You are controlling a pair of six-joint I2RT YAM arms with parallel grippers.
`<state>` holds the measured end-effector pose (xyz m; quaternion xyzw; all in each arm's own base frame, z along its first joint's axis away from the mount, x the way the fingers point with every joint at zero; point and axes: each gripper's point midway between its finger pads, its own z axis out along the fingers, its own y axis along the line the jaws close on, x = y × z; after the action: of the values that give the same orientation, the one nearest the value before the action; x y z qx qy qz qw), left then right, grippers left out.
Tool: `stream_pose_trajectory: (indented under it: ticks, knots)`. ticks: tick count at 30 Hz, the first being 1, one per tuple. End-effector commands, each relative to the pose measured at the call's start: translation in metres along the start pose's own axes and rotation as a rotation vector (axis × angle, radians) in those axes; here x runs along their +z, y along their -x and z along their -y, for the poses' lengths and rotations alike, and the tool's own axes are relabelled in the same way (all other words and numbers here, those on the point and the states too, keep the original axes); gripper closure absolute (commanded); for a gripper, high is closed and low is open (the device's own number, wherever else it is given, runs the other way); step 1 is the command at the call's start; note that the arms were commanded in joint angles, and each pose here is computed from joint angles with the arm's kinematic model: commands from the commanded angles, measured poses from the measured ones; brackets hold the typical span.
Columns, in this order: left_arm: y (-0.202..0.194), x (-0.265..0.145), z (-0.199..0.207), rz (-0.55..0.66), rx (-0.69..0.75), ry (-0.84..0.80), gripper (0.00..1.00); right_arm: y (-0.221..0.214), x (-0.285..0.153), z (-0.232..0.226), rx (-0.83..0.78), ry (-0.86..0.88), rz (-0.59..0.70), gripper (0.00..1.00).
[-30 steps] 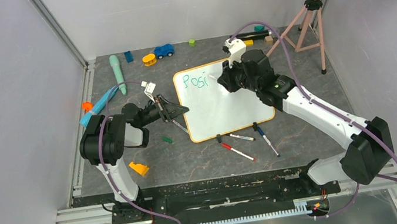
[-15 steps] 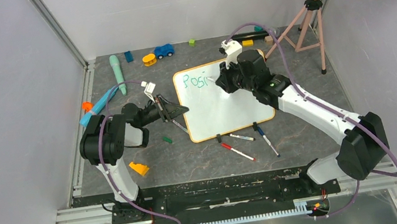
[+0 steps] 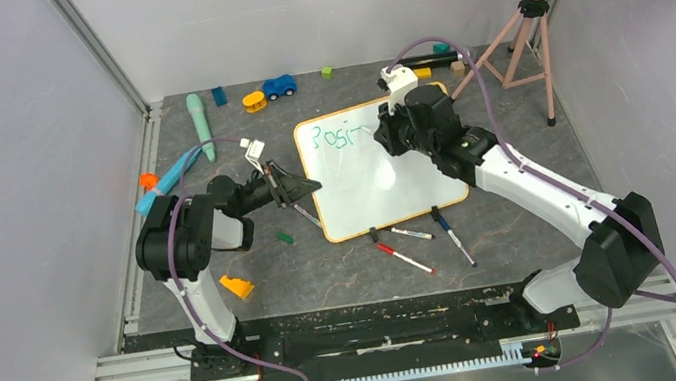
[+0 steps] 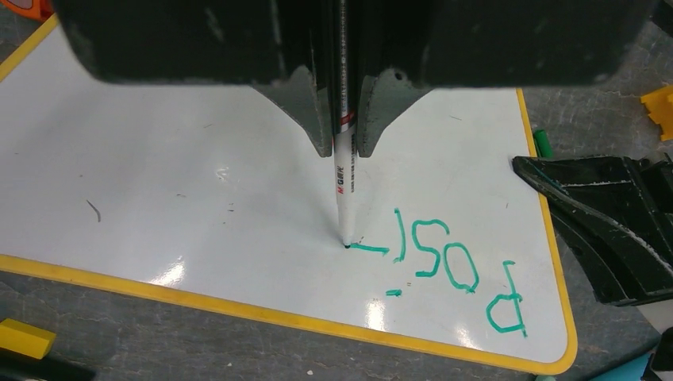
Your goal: Write a sentence on the whiteboard
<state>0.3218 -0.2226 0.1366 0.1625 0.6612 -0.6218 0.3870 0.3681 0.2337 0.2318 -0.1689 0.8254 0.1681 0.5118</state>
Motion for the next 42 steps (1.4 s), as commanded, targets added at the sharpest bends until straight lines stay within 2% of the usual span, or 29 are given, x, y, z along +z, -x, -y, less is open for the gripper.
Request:
stream_pose_trajectory:
  ticks: [1,10,17,31,42]
  knots:
    - [0.015,0.001,0.014,0.024,0.121,-0.048,0.98,0.019,-0.009,0.016,-0.01,-0.068,0.046,1.0]
    - [0.015,0.001,0.014,0.025,0.123,-0.048,0.98,0.048,-0.021,0.002,-0.045,0.029,0.139,1.0]
    - [0.016,0.001,0.013,0.027,0.121,-0.045,0.98,0.063,-0.021,0.0,-0.039,0.035,0.166,1.0]
    - [0.015,0.001,0.014,0.026,0.12,-0.046,0.98,0.062,-0.006,-0.006,-0.042,0.073,0.147,1.0]
    - [0.015,0.001,0.013,0.027,0.117,-0.045,0.98,0.036,-0.002,-0.002,-0.036,0.066,0.095,1.0]
